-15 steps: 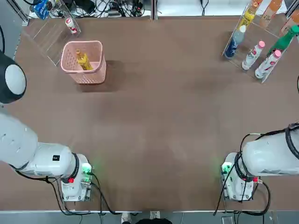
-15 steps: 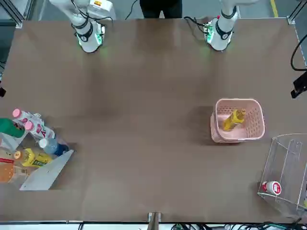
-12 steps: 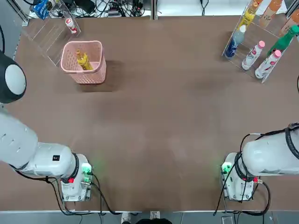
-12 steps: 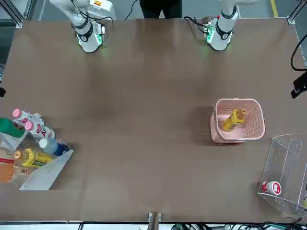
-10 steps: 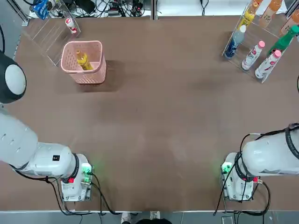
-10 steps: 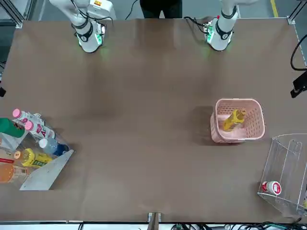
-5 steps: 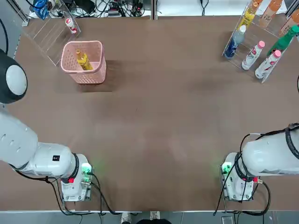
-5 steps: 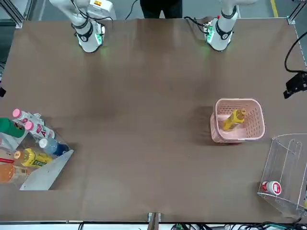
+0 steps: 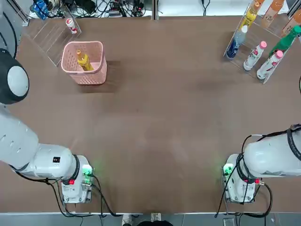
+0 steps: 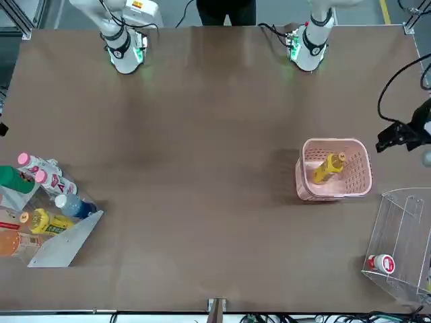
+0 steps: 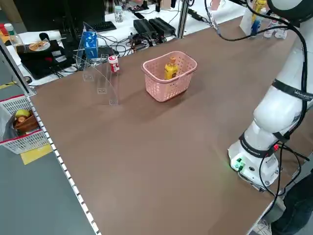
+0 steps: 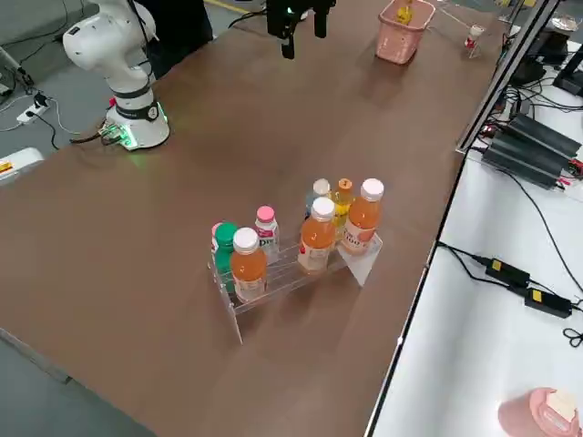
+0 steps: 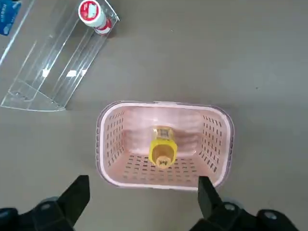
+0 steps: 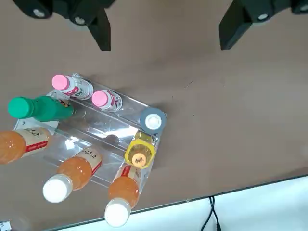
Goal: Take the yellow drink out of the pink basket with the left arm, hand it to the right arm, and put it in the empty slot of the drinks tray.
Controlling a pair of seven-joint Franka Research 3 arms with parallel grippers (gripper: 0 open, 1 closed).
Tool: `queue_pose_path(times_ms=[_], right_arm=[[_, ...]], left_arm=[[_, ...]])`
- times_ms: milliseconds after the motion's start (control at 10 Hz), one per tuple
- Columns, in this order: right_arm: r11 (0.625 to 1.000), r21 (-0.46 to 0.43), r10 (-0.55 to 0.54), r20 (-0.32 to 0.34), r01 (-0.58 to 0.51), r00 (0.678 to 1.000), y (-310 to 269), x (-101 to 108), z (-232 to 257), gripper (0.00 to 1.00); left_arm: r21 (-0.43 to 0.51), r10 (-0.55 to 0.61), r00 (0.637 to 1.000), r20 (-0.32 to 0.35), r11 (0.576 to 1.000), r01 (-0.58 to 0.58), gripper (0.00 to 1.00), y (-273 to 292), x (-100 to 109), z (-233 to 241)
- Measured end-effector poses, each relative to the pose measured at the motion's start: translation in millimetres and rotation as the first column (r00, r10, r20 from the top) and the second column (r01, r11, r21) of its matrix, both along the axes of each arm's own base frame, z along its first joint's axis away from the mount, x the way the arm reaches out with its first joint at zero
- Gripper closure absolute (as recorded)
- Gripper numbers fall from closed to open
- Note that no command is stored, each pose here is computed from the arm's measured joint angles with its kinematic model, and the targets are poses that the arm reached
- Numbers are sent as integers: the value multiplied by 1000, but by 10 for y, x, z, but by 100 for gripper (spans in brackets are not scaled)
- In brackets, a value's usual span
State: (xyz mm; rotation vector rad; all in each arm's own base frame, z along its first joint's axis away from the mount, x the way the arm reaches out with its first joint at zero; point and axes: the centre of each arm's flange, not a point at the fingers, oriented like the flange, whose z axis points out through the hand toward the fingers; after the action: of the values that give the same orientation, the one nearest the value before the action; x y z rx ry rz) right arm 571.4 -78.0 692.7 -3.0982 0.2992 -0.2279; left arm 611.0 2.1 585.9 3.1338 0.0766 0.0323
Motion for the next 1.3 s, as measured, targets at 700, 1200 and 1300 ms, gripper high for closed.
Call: queue_pose_path(times_ms=[700, 1200, 1300], right_arm=[[1000, 0, 0, 0, 0, 1000, -2, 0, 0, 0], [1000, 0, 0, 0, 0, 1000, -2, 0, 0, 0], [1000, 0, 0, 0, 0, 1000, -2, 0, 0, 0]], left_arm=[[-13, 39, 998, 42, 999, -39, 1, -186, -33, -988], [-21, 74, 993, 93, 997, -72, 1, -239, -135, -1506], [-23, 79, 992, 103, 997, -77, 1, -250, -166, -1565]])
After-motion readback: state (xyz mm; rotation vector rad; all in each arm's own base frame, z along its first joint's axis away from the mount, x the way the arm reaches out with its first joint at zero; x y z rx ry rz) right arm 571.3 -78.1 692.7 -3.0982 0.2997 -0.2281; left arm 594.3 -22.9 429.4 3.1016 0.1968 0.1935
